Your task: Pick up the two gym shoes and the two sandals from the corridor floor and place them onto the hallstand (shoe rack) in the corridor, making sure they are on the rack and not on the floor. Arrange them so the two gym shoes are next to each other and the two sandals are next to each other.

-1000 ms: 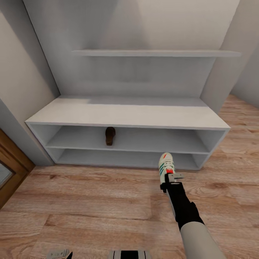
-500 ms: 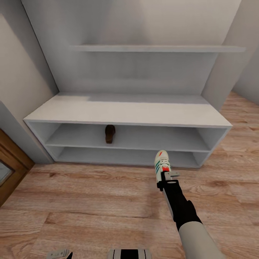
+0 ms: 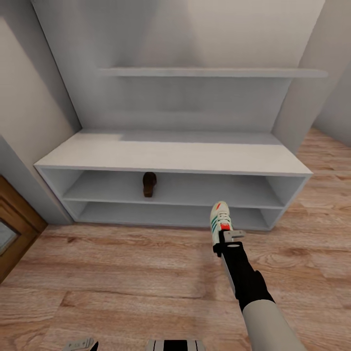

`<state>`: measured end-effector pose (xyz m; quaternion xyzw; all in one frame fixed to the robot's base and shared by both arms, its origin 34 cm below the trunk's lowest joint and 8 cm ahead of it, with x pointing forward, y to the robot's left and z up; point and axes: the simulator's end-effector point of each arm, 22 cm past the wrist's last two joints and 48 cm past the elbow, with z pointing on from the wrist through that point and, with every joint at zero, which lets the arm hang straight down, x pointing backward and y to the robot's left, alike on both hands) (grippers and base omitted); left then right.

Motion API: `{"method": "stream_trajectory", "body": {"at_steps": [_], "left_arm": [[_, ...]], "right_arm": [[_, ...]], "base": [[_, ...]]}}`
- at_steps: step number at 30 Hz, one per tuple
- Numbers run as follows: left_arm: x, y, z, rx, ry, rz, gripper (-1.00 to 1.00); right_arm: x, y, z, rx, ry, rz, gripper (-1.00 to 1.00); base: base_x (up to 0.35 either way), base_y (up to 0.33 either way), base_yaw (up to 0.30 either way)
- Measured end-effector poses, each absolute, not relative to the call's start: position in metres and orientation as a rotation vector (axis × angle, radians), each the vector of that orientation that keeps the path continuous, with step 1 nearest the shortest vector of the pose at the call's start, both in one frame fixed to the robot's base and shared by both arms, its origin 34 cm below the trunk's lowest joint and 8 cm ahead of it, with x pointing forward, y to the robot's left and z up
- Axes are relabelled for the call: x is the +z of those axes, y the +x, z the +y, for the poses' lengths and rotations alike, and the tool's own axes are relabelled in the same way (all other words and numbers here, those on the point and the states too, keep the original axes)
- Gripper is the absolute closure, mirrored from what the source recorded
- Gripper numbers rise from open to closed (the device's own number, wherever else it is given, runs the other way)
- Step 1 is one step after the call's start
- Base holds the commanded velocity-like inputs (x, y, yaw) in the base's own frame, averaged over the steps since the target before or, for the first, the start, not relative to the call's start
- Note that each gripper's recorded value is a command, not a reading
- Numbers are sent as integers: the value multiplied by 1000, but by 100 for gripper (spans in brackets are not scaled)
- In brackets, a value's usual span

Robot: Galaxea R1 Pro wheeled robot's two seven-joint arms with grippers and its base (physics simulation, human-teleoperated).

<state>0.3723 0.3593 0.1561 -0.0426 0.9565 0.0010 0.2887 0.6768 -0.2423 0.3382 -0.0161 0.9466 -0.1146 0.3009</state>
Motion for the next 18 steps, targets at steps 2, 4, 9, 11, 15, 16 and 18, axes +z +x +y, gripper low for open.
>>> {"method": "stream_trajectory", "body": {"at_steps": [2,4,9,11,15,16,18], "left_arm": [[157,373,359,3,-114,2550,-100],[158,374,359,2,-114,2547,-100],[160,377,359,2,-113,2539,-100],[161,378,359,2,-114,2535,-100],[164,381,359,2,-114,2525,-100],[166,383,360,1,-114,2520,-100],[170,387,360,1,-114,2508,-100]], "right_arm": [[340,677,-242,-304,-42,2508,100],[342,678,-242,-304,-41,2504,100],[347,680,-242,-303,-40,2496,100],[349,680,-242,-303,-39,2493,100],[355,682,-242,-304,-39,2483,100],[358,682,-242,-303,-38,2478,100],[365,684,-242,-303,-36,2467,100]], "base": [[0,0,0],[0,0,0],[0,0,0],[0,0,0],[0,0,0],[0,0,0],[0,0,0]]}}
